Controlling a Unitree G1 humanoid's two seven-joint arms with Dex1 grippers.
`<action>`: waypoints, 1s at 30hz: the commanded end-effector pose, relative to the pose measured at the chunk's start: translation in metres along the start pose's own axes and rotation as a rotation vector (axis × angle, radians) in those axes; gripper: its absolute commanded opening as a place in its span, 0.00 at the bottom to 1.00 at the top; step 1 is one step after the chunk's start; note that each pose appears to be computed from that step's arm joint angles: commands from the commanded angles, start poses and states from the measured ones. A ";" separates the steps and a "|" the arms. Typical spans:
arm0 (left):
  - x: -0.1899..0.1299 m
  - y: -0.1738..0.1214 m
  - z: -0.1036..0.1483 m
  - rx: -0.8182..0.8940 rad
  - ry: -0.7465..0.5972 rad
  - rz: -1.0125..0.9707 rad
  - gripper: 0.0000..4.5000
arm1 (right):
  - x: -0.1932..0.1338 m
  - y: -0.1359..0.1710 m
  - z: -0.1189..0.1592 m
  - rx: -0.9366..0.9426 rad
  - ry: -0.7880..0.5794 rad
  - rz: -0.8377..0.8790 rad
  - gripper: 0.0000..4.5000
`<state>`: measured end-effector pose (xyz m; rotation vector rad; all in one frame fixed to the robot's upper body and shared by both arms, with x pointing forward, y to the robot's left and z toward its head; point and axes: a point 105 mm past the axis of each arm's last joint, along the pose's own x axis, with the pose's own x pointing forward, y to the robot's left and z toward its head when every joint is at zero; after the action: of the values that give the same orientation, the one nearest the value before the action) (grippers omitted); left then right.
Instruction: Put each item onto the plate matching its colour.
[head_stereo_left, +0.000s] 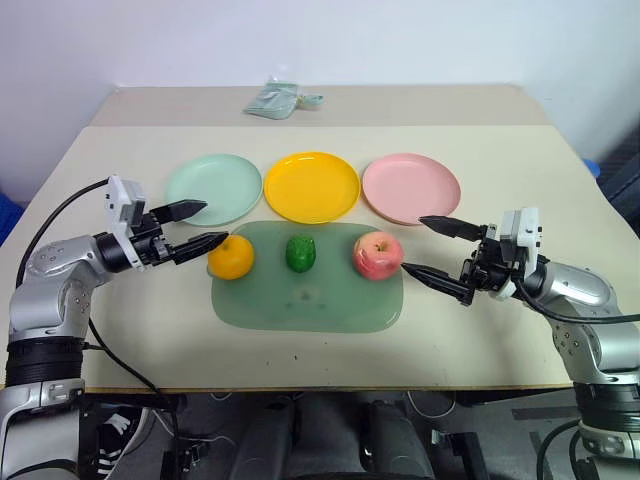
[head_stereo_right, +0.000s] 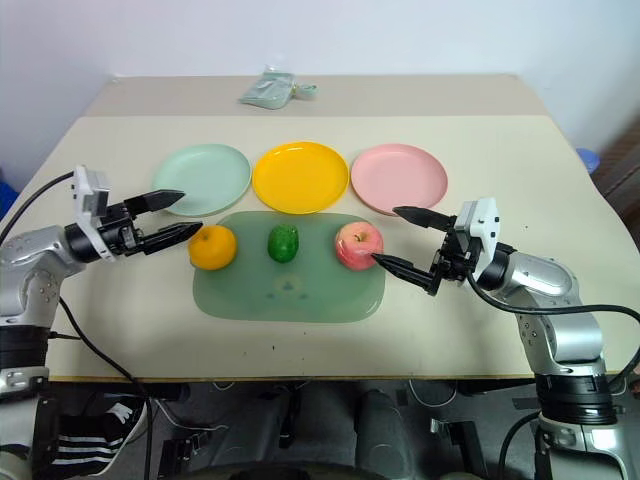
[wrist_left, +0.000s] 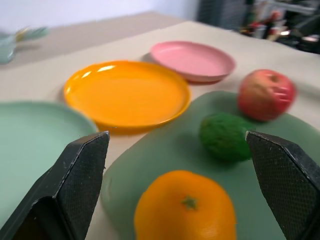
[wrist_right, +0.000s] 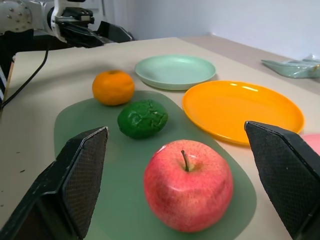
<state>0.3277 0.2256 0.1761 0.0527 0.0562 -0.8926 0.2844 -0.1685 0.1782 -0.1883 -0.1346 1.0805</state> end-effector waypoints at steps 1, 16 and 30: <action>0.001 -0.005 0.004 -0.082 0.057 0.017 1.00 | 0.001 0.001 0.014 -0.045 -0.008 0.045 0.99; 0.013 -0.003 -0.010 -0.103 0.299 0.333 1.00 | 0.012 0.013 0.040 -0.178 -0.125 0.103 0.99; 0.024 -0.010 -0.001 -0.094 0.230 0.351 1.00 | 0.012 0.013 0.039 -0.160 -0.119 0.103 0.99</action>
<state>0.3324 0.1971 0.1549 0.0434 0.3651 -0.5390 0.2739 -0.1487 0.2070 -0.2559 -0.3002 1.1802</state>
